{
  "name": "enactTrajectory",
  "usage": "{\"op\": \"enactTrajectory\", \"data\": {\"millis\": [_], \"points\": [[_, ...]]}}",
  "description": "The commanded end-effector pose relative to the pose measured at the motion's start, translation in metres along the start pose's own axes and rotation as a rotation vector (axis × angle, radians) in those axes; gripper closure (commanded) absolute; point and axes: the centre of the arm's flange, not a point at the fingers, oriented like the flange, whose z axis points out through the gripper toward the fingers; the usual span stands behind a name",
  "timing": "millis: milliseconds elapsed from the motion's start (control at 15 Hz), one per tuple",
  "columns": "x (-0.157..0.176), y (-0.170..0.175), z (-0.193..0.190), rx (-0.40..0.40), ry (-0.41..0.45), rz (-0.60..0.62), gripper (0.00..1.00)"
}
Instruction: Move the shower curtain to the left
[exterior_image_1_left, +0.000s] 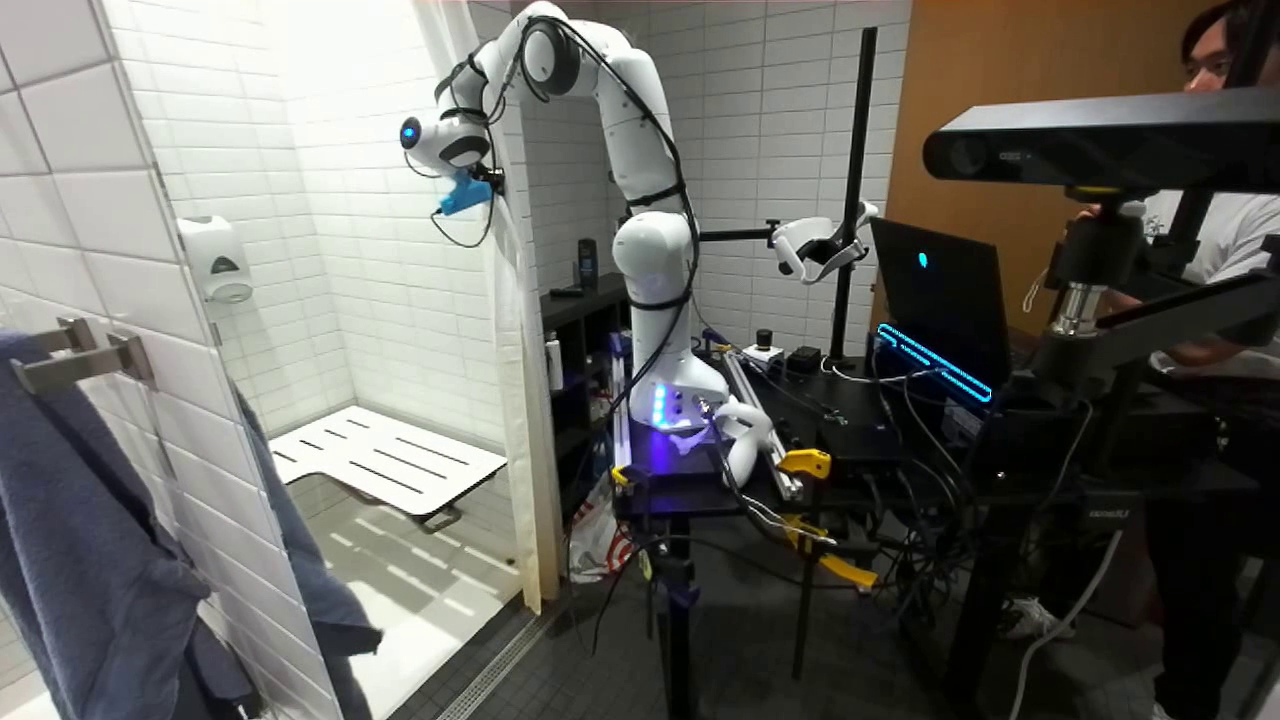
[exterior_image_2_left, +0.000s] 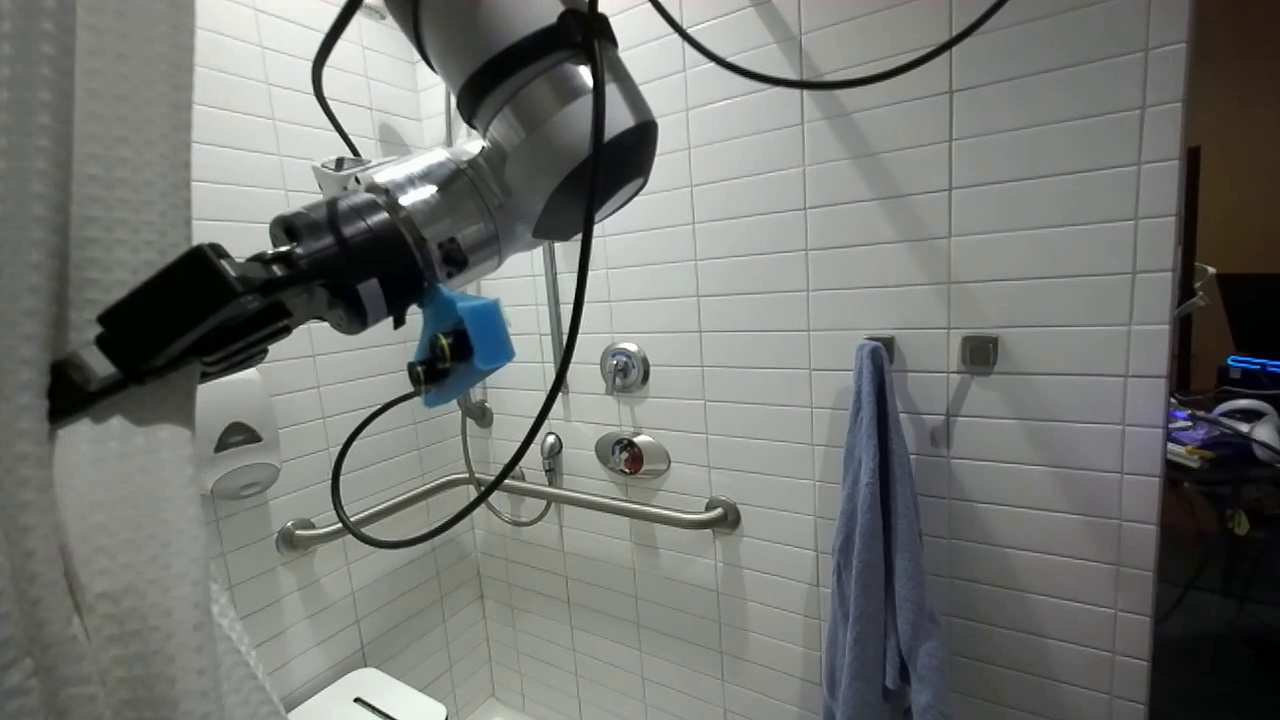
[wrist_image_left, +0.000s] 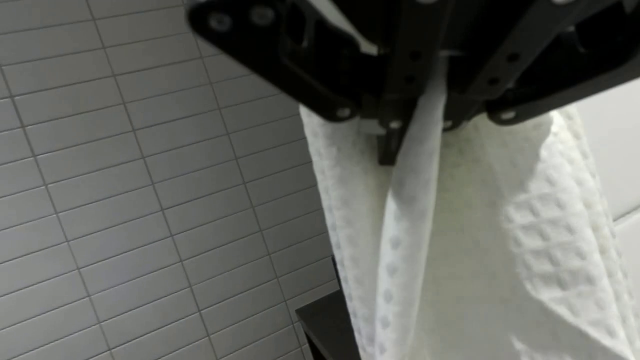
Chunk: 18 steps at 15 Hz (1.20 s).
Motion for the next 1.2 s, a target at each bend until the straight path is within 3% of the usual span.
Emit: {"op": "enactTrajectory", "data": {"millis": [0, 67, 200, 467, 600, 1000, 1133], "points": [[0.007, 0.009, 0.016, 0.029, 0.001, 0.000, 0.99], [0.007, 0.012, 0.014, 0.028, -0.005, 0.003, 0.72], [0.005, 0.016, 0.010, 0.023, -0.017, 0.003, 0.67], [-0.001, 0.024, -0.004, 0.003, -0.082, -0.007, 0.46], [-0.001, 0.024, -0.017, -0.017, -0.121, -0.022, 0.42], [-0.010, 0.056, -0.070, -0.186, -0.304, -0.055, 0.05], [-0.011, 0.068, -0.093, -0.249, -0.375, -0.053, 0.00]]}}
